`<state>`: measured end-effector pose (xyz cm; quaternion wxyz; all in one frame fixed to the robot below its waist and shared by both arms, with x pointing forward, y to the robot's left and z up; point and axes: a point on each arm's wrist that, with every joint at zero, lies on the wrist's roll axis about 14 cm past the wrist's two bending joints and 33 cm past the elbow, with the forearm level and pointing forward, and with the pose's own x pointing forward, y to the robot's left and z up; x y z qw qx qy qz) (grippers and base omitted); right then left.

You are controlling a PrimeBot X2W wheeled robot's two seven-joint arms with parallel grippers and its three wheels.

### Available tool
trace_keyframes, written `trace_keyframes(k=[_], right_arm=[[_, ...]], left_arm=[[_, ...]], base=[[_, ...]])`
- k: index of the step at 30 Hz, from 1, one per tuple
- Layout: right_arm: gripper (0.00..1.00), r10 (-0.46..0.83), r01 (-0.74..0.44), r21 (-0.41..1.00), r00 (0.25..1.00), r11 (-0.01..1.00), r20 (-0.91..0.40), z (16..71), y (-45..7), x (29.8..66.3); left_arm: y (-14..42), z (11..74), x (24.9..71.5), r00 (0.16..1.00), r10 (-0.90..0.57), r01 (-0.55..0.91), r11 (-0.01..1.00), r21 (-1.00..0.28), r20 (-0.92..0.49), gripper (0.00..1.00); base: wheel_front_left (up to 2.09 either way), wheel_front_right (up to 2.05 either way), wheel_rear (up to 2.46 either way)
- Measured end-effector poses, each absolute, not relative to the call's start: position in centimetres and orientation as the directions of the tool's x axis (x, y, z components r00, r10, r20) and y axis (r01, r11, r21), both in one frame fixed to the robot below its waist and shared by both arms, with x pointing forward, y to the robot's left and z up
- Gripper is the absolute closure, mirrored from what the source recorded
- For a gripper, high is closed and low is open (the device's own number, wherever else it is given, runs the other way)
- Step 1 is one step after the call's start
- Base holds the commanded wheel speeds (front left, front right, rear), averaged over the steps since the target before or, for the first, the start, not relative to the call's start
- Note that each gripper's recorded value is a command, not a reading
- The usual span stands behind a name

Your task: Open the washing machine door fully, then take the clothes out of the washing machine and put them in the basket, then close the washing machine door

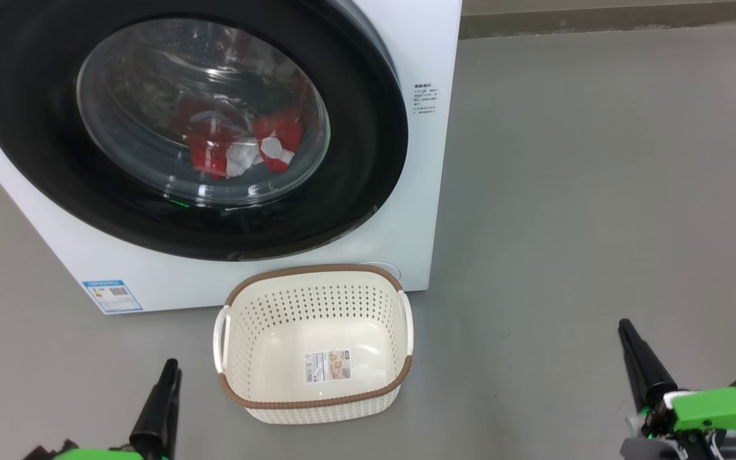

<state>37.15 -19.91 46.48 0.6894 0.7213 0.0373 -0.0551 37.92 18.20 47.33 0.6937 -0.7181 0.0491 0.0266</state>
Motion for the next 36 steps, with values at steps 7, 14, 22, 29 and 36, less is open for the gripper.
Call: trace_keyframes(k=[7,14,22,29,36], right_arm=[[0.00,-0.020,0.161,0.986,0.987,-0.050,-0.162,45.5,-19.6,36.6],[0.00,-0.017,0.167,0.986,0.986,0.001,-0.167,45.4,-19.2,36.6],[0.00,-0.017,0.158,0.984,0.987,0.088,-0.157,45.9,-19.1,37.2],[0.00,-0.026,0.167,0.970,0.986,0.176,-0.165,45.6,-19.2,37.2],[0.00,-0.031,0.155,0.943,0.988,0.296,-0.153,46.1,-19.2,37.8]], left_arm=[[17.6,46.3,37.4,0.990,-0.039,-0.138,-0.036,-0.990,-0.136,0.00],[17.0,46.6,37.8,0.990,-0.047,-0.132,0.009,-0.991,-0.132,0.00],[16.8,46.7,38.0,0.990,-0.048,-0.126,0.090,-0.988,-0.131,0.00],[16.5,47.2,38.4,0.991,-0.051,-0.108,0.195,-0.975,-0.121,0.00],[16.3,47.9,39.0,0.993,-0.053,-0.078,0.323,-0.943,-0.101,0.00]], base=[[0.00,0.00,0.00],[0.00,0.00,0.00],[0.00,0.00,0.00],[0.00,0.00,0.00],[0.00,0.00,0.00]])
